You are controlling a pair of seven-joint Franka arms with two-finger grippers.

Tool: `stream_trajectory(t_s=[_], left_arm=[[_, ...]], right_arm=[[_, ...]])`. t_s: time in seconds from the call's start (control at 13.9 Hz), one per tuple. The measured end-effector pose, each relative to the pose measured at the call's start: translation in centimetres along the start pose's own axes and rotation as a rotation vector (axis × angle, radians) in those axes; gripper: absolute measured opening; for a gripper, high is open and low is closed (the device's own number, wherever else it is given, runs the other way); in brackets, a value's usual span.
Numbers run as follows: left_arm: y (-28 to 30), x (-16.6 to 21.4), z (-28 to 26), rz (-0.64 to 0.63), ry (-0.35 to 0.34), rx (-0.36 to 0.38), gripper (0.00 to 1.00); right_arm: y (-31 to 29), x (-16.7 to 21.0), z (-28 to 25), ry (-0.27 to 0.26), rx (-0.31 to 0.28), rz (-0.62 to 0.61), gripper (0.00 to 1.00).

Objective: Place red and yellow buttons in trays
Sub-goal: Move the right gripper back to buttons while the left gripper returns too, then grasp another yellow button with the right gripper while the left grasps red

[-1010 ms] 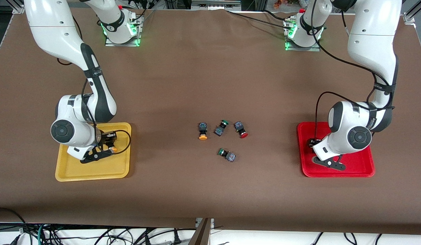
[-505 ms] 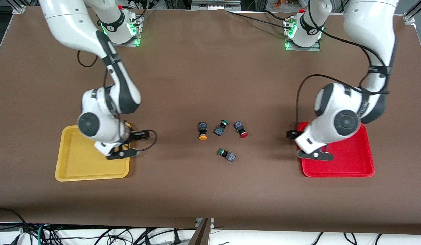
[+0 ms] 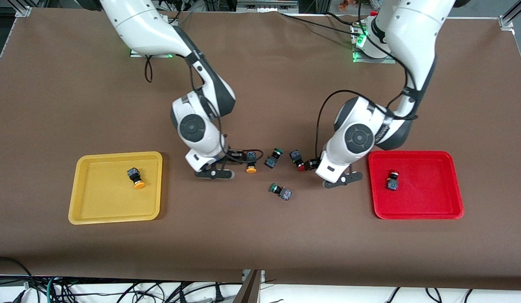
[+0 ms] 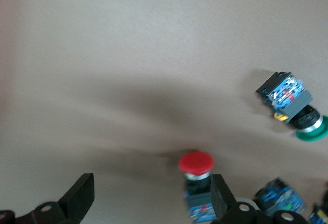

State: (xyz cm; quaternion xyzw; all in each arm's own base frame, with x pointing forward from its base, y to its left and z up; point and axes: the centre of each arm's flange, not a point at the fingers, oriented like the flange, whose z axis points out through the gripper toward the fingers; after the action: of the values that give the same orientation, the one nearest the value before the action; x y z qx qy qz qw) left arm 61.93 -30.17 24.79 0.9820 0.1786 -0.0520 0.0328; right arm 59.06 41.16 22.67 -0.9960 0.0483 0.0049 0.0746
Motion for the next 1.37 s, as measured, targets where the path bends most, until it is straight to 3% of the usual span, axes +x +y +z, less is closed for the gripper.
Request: stream_trajectory(t_s=[0.65,0.94,1.15,1.37], left_arm=[[2.6,-2.4,3.9,-0.196,-0.017,-0.023,1.0],[3.5,-3.7,5.1,-0.187,-0.028,-0.01,1.0],[3.3,-3.8,6.3,-0.186,-0.04,0.003,1.0],[3.6,-4.3,6.9,-0.179,-0.045,0.009,0.95]], right_arm=[[-4.1,-3.4,4.8,0.06,0.049,0.05,0.86],[-3.8,-3.2,4.9,0.064,0.046,0.052,0.41],[-2.2,-1.9,4.0,0.04,0.0,0.012,0.41],[2.8,2.3,-1.2,-0.02,-0.059,-0.084,0.41]])
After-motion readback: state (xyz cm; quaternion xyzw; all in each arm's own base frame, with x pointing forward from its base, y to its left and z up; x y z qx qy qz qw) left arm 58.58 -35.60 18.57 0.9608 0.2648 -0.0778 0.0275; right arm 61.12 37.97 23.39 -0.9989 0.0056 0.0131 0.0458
